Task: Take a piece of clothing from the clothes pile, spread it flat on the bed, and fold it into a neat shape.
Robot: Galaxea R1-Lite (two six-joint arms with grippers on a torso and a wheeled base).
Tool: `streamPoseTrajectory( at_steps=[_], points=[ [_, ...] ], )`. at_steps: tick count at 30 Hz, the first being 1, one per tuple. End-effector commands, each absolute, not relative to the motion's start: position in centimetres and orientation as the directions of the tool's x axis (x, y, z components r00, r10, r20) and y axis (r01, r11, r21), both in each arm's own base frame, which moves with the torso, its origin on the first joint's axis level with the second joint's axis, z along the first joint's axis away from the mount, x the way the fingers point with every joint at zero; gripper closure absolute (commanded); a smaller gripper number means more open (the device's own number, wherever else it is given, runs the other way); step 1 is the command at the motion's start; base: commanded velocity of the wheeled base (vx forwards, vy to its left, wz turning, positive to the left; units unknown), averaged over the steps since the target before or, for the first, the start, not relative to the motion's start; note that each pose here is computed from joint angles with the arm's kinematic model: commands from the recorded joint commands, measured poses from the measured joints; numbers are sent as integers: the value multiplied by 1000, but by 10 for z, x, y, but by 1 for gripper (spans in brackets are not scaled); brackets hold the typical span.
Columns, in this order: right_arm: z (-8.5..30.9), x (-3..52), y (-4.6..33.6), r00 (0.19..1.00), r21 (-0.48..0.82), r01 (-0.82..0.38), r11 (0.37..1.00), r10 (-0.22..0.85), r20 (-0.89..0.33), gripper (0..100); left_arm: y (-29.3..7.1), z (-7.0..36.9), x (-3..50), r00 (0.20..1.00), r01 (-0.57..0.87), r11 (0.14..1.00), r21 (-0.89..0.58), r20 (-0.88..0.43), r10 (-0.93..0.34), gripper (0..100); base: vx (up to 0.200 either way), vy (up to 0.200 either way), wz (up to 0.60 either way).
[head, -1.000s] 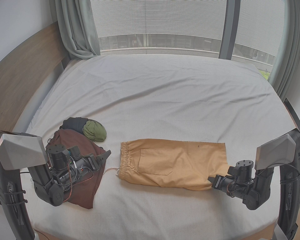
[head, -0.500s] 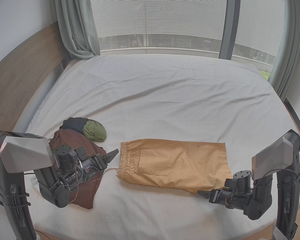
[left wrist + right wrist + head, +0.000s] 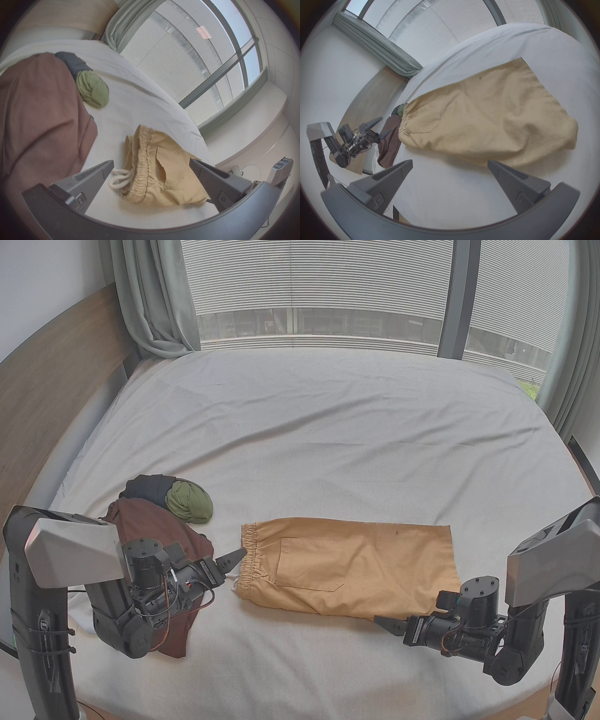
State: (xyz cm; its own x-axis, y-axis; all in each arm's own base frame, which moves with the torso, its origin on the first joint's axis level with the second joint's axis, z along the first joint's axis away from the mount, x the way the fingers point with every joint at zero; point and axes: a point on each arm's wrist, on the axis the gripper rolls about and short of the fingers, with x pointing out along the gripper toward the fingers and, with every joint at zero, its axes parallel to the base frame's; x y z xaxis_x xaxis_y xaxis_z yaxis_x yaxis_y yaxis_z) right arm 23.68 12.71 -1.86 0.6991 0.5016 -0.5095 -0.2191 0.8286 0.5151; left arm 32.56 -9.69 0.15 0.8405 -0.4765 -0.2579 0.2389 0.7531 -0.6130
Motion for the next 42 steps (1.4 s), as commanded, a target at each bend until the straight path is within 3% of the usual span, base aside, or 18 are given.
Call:
streamPoseTrajectory(
  at_steps=[1,6,25,42],
  points=[
    [-14,240,131,710,523,-237,819,513,-483,0,-103,-17,323,817,207,740,-640,-304,-491,0,0,0,0],
    [-14,241,129,713,523,-232,820,509,-483,0,-112,-19,322,806,179,701,-691,-305,-507,0,0,0,0],
    [-15,240,130,709,523,-231,820,510,-487,0,-114,-52,319,769,129,716,-686,-387,-509,0,0,0,0],
    [-13,242,128,719,523,-231,820,506,-476,0,-128,-67,338,774,158,707,-690,-357,-522,0,0,0,0]
  ],
)
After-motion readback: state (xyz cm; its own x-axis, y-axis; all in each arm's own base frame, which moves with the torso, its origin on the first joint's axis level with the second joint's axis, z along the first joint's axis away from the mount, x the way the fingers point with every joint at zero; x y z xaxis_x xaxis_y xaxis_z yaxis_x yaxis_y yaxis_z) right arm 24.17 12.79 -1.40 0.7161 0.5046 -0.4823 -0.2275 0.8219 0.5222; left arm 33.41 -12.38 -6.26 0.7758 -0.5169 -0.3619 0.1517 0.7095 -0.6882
